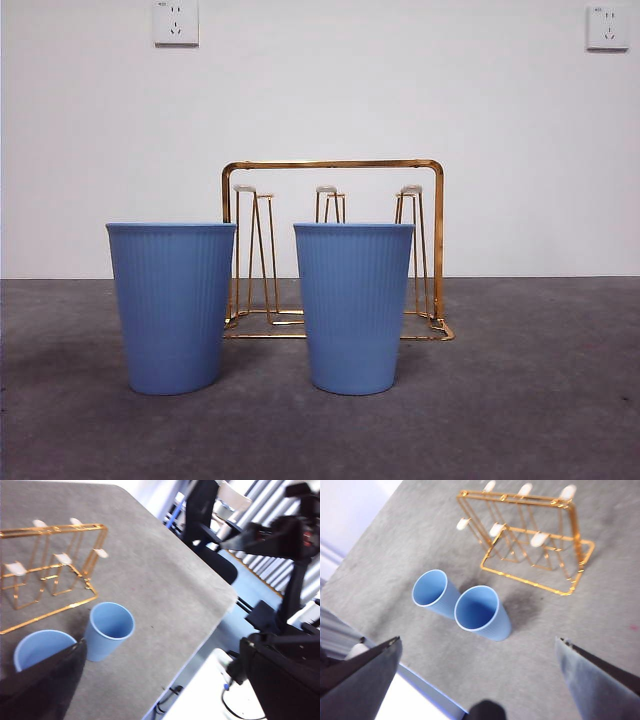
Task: Pick up cup 1,put cup 1 in the cup rack,pick up cup 2,put cup 2 in the cup rack
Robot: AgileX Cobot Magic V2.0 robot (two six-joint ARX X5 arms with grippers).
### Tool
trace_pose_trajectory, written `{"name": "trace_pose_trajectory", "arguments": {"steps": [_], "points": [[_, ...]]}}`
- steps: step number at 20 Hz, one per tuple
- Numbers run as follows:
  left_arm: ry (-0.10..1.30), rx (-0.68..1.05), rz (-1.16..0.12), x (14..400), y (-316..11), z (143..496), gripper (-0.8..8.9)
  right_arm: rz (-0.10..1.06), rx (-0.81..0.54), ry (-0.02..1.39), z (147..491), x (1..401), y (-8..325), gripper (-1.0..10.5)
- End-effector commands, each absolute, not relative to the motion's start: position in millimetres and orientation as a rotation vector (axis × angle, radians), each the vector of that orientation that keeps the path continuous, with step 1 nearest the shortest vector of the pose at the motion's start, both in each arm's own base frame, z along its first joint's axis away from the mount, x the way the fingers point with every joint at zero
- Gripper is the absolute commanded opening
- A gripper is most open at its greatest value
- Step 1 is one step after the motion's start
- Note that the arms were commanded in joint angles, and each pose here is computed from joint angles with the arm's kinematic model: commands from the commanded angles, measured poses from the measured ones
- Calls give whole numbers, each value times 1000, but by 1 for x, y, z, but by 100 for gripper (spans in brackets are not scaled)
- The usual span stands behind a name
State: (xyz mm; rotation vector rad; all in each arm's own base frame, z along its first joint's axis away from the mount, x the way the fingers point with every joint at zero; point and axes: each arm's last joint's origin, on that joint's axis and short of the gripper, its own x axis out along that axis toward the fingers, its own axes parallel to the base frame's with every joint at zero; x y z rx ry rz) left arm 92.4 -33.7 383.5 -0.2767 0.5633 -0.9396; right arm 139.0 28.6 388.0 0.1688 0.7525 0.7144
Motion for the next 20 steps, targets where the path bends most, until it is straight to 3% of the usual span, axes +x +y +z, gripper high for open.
{"name": "trace_pose_trajectory", "arguments": {"steps": [1,5,10,12,18,20], "points": [[559,-291,-981,94,-36,386,679,693,189,829,380,160,39,621],[504,-342,-1097,101,-41,395,679,671,97,999,350,203,81,621],[490,-357,-1108,106,-43,398,679,638,-30,1110,302,243,144,620],[490,-357,-1108,106,-43,398,679,594,-81,1129,284,253,162,551],[492,-360,-1107,106,-43,398,679,559,-129,1190,244,271,188,530],[492,-361,-1107,106,-43,398,679,537,-147,1206,235,275,191,451]]}}
